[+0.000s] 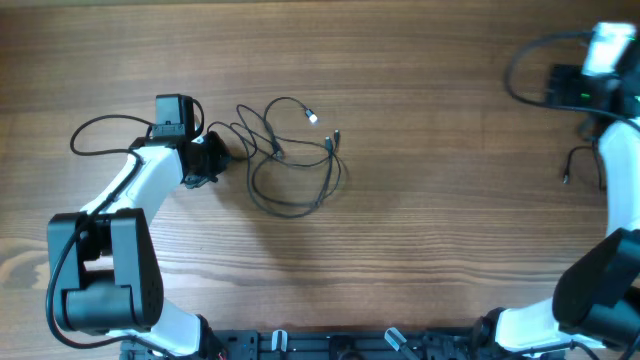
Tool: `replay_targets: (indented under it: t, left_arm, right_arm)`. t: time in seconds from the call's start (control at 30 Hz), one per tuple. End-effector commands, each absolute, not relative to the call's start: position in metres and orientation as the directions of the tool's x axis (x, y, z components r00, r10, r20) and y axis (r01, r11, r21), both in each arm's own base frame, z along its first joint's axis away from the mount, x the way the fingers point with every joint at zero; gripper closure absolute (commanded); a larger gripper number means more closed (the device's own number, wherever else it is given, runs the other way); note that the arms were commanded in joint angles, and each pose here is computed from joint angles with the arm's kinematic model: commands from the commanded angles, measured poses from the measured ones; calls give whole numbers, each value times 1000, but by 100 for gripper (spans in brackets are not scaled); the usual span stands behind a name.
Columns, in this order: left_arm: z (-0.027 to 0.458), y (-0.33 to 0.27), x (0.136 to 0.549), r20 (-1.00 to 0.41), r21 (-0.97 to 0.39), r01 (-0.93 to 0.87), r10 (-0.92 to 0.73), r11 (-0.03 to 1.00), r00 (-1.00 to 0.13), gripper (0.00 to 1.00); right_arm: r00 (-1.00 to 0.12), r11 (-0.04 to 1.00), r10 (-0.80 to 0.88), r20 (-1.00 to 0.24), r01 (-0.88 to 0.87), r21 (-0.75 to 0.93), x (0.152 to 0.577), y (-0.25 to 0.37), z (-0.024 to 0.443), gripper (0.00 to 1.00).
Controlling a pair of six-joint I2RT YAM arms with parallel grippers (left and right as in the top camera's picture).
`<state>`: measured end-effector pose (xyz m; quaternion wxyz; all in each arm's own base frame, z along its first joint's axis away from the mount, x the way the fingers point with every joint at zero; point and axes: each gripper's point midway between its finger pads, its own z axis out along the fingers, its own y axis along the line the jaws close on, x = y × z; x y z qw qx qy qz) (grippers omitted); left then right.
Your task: Untangle cables
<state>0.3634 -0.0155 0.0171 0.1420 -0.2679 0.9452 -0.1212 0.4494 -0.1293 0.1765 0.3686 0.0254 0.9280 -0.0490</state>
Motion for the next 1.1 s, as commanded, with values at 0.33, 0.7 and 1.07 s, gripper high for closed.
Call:
replay_targets:
  t: [0.33, 0.7, 1.07]
  left_arm:
    - [20, -82, 355, -103, -452, -346, -434, 822, -895, 96]
    - [30, -190, 323, -105, -538, -78, -158, 839, -982, 83]
    - [80, -321, 295, -395, -641, 384, 143, 664, -907, 58]
  right_arm:
    - [-911, 673, -176, -372, -387, 630, 357, 239, 97, 3]
    - [-951, 722, -75, -301, -260, 642, 367, 209, 91, 2]
    - [-969, 791, 241, -54, 164, 589, 365, 89, 68, 0]
